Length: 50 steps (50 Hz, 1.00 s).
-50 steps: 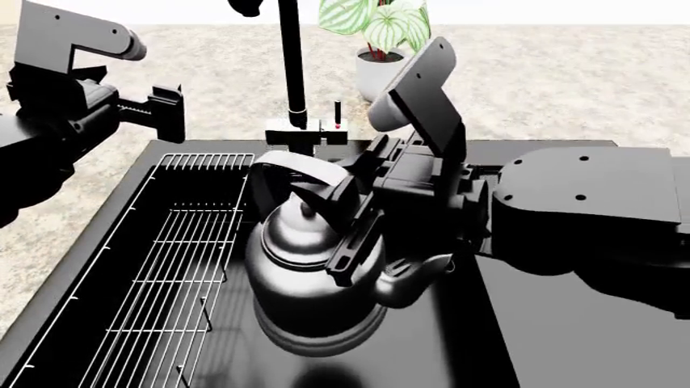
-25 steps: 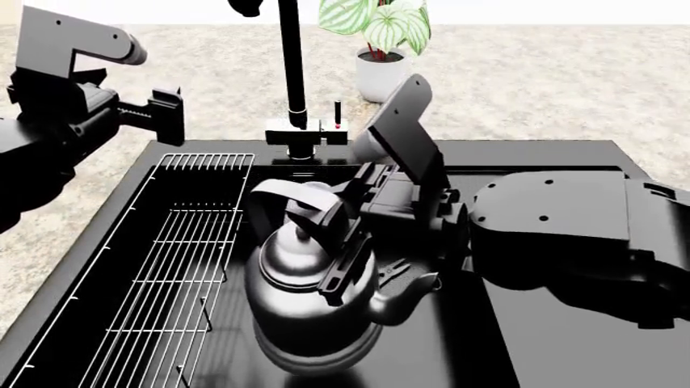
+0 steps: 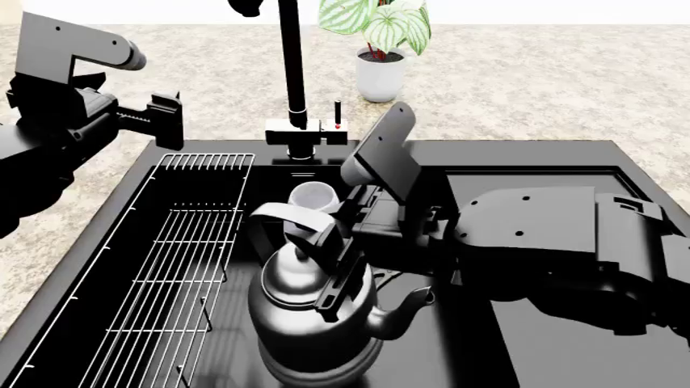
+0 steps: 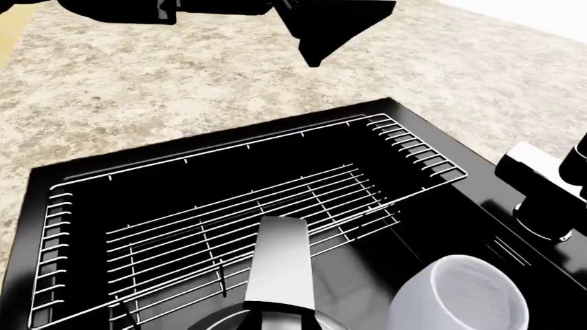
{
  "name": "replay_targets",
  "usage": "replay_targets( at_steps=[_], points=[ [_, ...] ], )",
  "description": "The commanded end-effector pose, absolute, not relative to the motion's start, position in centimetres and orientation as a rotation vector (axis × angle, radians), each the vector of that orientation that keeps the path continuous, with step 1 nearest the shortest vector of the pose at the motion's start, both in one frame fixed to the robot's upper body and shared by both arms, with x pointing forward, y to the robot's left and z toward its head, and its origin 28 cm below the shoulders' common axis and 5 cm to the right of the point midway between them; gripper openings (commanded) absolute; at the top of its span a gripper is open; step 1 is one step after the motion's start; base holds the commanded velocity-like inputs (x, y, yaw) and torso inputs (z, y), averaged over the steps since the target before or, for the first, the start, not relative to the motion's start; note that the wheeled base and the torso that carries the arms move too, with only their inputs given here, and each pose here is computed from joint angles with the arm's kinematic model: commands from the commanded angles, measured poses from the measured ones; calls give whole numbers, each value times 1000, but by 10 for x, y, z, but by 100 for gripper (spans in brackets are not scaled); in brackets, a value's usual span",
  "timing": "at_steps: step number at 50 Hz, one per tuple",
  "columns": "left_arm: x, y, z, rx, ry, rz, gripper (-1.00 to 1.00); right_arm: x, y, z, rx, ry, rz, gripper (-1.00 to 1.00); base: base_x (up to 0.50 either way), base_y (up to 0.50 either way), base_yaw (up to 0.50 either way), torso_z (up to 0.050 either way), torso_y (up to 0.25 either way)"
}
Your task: Pick the wine glass and kettle non electric and place them in the sink. Then turn on the water.
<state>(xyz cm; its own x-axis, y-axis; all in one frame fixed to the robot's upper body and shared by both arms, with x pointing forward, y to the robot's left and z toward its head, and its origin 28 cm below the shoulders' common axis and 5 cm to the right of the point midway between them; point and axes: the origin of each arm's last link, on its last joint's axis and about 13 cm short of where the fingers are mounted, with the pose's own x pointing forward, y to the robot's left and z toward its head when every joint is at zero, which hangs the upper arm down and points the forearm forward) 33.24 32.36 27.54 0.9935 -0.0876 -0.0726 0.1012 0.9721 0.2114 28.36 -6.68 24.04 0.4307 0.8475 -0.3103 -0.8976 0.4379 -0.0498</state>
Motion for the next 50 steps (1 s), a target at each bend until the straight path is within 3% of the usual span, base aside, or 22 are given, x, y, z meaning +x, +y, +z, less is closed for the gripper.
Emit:
replay_targets(
  at_steps=[1,50],
  points=[
    [332,324,274,218,66,-95,100,286,-64,239,-226,243,1094,-100,0,0,0,0,10],
    [335,325,267,230,77,-94,100,289,-60,209,-243,327,1103,-100,0,0,0,0,0]
  ],
)
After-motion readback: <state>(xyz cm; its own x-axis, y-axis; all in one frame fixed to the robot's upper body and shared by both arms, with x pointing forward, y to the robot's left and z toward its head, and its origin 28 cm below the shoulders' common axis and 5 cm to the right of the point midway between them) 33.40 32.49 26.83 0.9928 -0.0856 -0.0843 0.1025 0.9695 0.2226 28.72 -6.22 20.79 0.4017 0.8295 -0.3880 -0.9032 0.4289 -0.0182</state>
